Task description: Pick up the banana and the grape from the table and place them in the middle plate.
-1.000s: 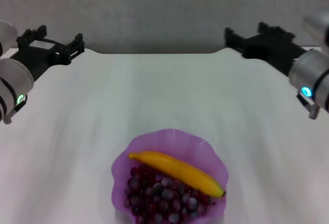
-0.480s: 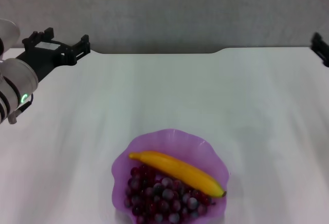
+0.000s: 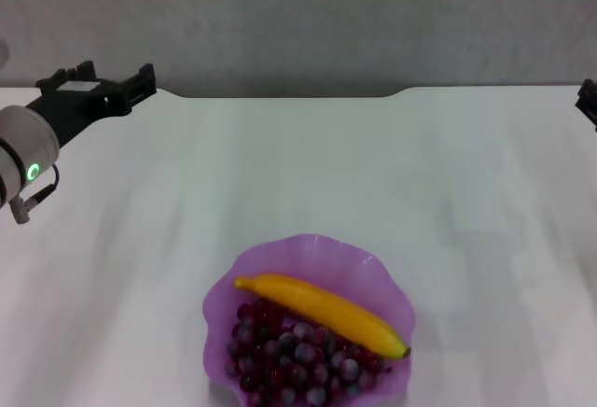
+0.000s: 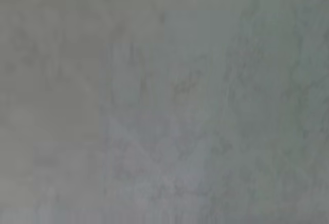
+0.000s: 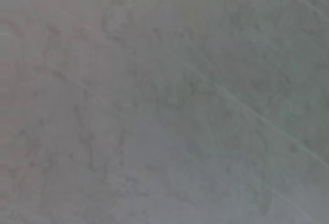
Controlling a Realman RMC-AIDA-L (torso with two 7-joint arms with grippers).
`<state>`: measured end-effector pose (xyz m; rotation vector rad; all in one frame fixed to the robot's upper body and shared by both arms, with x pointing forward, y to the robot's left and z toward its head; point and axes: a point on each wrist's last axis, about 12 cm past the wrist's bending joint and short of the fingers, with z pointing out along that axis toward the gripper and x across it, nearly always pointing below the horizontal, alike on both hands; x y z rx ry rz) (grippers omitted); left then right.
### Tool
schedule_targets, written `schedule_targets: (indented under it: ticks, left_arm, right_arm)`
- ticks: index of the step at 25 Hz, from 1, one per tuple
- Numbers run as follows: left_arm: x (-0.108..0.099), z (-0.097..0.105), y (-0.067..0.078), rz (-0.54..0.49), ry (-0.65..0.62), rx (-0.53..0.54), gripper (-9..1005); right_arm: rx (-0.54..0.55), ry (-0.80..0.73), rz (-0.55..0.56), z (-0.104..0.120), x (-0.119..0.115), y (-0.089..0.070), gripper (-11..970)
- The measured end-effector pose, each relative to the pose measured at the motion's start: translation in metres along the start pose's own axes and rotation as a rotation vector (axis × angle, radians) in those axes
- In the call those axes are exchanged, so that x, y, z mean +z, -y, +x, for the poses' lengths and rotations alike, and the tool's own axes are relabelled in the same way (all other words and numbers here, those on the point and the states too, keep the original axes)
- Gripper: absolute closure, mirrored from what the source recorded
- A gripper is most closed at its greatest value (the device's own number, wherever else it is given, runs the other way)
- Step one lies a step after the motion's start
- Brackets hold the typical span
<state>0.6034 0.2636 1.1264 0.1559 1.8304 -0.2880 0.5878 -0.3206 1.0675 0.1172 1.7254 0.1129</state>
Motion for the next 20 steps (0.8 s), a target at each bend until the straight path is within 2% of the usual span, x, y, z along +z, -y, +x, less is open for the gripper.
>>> schedule_targets:
  ticks: [6,15,18,20]
  left_arm:
    - [-0.002,0.002,-0.013,0.044,0.035,-0.049,217]
    - [-0.004,0.005,-0.017,0.039,0.044,-0.012,229]
    - [-0.004,0.007,-0.018,0.03,0.04,0.035,232]
    - [-0.003,0.009,-0.016,0.015,0.032,0.107,232]
  right_arm:
    - [-0.007,-0.001,-0.016,0.0,0.001,-0.005,93]
    - [-0.015,-0.01,-0.029,0.003,0.0,-0.008,93]
    - [-0.017,-0.01,-0.033,0.003,0.0,-0.009,93]
    - [-0.018,-0.012,-0.035,0.003,0.0,-0.01,93]
